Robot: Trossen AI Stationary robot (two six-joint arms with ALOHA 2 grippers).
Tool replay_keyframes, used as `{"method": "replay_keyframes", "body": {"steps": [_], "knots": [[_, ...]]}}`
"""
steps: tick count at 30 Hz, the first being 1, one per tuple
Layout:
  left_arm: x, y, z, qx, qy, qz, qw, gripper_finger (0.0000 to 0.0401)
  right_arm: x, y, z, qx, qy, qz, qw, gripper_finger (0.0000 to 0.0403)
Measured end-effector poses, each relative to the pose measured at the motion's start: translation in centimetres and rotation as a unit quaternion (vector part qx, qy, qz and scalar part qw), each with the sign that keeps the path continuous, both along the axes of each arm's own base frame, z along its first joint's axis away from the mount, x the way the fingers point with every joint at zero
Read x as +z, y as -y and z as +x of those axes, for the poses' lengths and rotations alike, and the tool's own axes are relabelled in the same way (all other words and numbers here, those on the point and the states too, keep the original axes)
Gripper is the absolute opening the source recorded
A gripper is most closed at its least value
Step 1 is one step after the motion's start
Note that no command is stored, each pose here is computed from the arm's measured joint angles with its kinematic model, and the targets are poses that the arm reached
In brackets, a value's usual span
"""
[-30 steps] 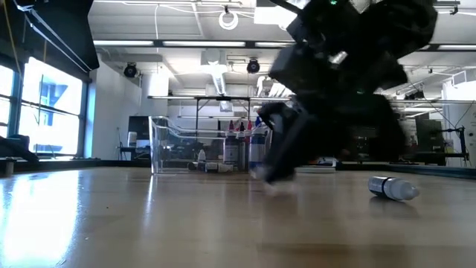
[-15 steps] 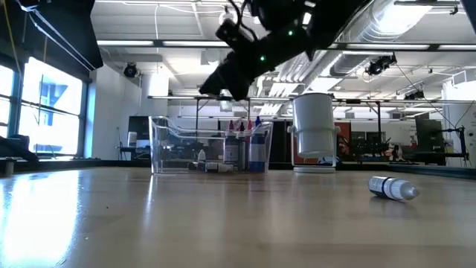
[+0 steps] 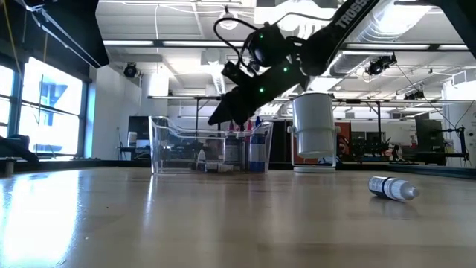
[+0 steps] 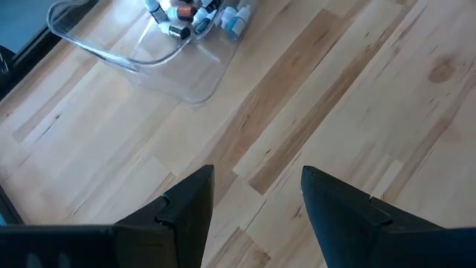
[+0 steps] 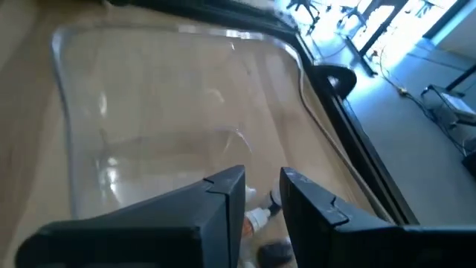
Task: Pick & Place food coloring
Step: Put the small green food coloring bottle into the transparent container
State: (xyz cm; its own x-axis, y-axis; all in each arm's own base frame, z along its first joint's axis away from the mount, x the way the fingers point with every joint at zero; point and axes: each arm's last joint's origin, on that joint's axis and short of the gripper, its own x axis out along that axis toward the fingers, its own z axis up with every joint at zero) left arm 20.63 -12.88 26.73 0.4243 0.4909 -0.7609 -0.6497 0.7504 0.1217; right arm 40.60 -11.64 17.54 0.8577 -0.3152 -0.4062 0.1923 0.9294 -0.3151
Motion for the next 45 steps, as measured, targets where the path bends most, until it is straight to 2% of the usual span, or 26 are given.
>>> {"method": "replay_keyframes", "body": {"steps": [3,8,12,14,17,19,22,24,26,29,33,35,37,41,45], "knots": [[0.0,0.0,0.0,0.001,0.004,0.005,1.000,0.0199,1.4,-1.4,-0.2,0.008,-0.002,-0.005,1.000,0.0085],[0.0,0.0,0.0,0.001,0.008,0.010,1.000,0.0199,5.2,-5.5,-1.1,0.060,-0.008,-0.037,0.997,0.0117],[0.1,0.0,0.1,0.001,0.011,0.006,1.000,0.0199,7.5,-9.5,-2.5,0.113,-0.024,-0.034,0.993,0.0144],[0.0,0.0,0.1,0.001,0.011,0.005,1.000,0.0199,7.9,-11.5,-3.5,0.136,-0.060,-0.018,0.989,0.0155],[0.0,0.0,0.1,0.001,0.012,0.004,1.000,0.0199,7.3,-14.1,-5.3,0.159,-0.143,0.042,0.976,0.0166],[0.0,0.0,0.1,0.001,0.012,0.004,1.000,0.0199,6.5,-15.5,-6.3,0.142,-0.194,0.116,0.964,0.0167],[0.1,0.1,0.2,0.001,0.015,0.001,1.000,0.0199,5.1,-17.1,-7.4,0.085,-0.262,0.238,0.931,0.0167],[0.1,0.1,0.2,0.001,0.018,-0.001,1.000,0.0199,4.2,-17.7,-7.9,0.073,-0.303,0.268,0.911,0.0167],[0.1,0.1,0.3,0.001,0.019,-0.002,1.000,0.0199,3.6,-18.5,-8.4,0.120,-0.344,0.236,0.901,0.0167],[0.1,0.1,0.3,0.001,0.018,-0.002,1.000,0.0199,2.7,-19.8,-8.8,0.237,-0.383,0.150,0.880,0.0167],[0.1,0.1,0.2,-0.005,0.014,0.004,1.000,0.0199,2.2,-22.1,-8.9,0.361,-0.377,0.138,0.841,0.0167],[0.1,0.1,0.2,-0.013,0.008,0.009,1.000,0.0199,2.0,-23.2,-8.8,0.402,-0.362,0.129,0.831,0.0165],[0.1,0.1,0.2,-0.018,0.005,0.011,1.000,0.0199,1.7,-24.0,-8.6,0.424,-0.350,0.108,0.828,0.0162],[0.1,0.1,0.2,-0.020,0.005,0.012,1.000,0.0199,0.8,-25.0,-8.3,0.425,-0.345,0.065,0.834,0.0155],[0.1,0.1,0.2,-0.020,0.005,0.012,1.000,0.0199,-0.6,-25.0,-8.2,0.426,-0.374,0.058,0.822,0.0145]]}}
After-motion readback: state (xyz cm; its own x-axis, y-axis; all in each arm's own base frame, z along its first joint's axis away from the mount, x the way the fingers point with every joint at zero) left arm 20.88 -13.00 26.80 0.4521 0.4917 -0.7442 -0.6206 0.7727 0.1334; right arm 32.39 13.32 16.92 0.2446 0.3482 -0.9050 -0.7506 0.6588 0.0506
